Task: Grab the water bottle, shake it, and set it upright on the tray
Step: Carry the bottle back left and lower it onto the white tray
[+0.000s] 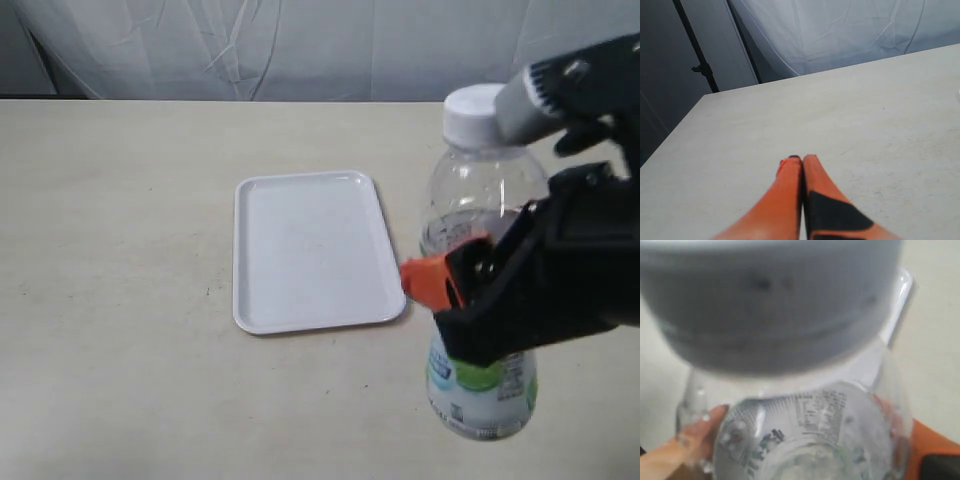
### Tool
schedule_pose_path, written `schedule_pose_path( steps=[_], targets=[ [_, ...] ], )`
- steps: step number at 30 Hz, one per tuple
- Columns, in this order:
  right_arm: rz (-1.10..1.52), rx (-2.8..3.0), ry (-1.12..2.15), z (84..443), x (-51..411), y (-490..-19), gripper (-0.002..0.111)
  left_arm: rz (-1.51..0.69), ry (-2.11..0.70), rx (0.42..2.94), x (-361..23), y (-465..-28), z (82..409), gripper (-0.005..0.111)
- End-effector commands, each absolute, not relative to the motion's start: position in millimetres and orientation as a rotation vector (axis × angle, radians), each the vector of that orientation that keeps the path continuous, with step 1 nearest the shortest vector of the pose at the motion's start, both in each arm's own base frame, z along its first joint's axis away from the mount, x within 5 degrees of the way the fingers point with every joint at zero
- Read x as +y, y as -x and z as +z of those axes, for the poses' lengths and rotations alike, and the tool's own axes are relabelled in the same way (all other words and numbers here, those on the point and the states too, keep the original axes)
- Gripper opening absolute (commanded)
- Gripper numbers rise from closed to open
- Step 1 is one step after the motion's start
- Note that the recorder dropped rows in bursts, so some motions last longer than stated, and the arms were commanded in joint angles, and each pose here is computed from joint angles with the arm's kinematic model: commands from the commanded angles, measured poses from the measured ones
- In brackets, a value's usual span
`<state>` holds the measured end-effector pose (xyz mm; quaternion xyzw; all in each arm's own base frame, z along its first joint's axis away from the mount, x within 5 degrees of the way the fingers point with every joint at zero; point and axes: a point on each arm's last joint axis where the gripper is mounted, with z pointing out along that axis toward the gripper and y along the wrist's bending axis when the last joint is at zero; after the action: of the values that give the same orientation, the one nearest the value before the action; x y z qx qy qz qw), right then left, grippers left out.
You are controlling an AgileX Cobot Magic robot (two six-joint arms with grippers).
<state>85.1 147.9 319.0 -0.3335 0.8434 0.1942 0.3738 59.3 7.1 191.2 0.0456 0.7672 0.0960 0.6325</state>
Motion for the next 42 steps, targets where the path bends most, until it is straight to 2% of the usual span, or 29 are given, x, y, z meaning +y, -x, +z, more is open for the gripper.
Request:
schedule_pose_path(
  steps=[1, 2, 4, 5, 7, 8, 12, 13, 15, 16, 20, 25, 33, 42],
  targets=[
    [0.762, 1.801, 0.744, 392, 135, -77, -0.001, 0.217, -0.102, 1.740, 7, -59, 192, 0.000],
    [0.773, 1.786, 0.739, 395, 134, -76, -0.001, 0.217, -0.102, 1.740, 7, -59, 192, 0.000],
    [0.728, 1.874, 0.770, 374, 141, -79, -0.001, 0.217, -0.102, 1.740, 7, -59, 192, 0.000],
    [0.650, 1.998, 0.825, 339, 150, -83, -0.001, 0.217, -0.102, 1.740, 7, -59, 192, 0.000],
    [0.621, 2.126, 0.862, 303, 157, -82, -0.001, 0.217, -0.102, 1.740, 7, -59, 192, 0.000],
    [0.636, 2.124, 0.871, 302, 158, -81, -0.001, 0.217, -0.102, 1.740, 7, -59, 192, 0.000],
    [0.795, 1.765, 0.828, 370, 153, -78, -0.001, 0.217, -0.102, 1.740, 7, -59, 192, 0.000],
    [0.794, 1.759, 0.828, 371, 153, -78, -0.001, 0.217, -0.102, 1.740, 7, -59, 192, 0.000],
    [0.754, 1.852, 0.856, 349, 158, -80, -0.001, 0.217, -0.102, 1.740, 7, -59, 192, 0.000],
    [0.706, 1.921, 0.897, 326, 163, -82, -0.001, 0.217, -0.102, 1.740, 7, -59, 192, 0.000],
    [0.632, 1.925, 0.996, 294, 173, -86, -0.001, 0.217, -0.102, 1.740, 7, -59, 192, 0.000],
    [0.595, 1.830, 1.016, 291, 188, -95, -0.001, 0.217, -0.102, 1.740, 7, -59, 192, 0.000],
    [0.235, 1.947, 0.771, 276, 188, -128, -0.001, 0.217, -0.102, 1.740, 7, -59, 192, 0.000],
    [0.290, 2.138, 0.686, 253, 183, -156, -0.001, 0.217, -0.102, 1.740, 7, -59, 192, 0.000]
  ],
)
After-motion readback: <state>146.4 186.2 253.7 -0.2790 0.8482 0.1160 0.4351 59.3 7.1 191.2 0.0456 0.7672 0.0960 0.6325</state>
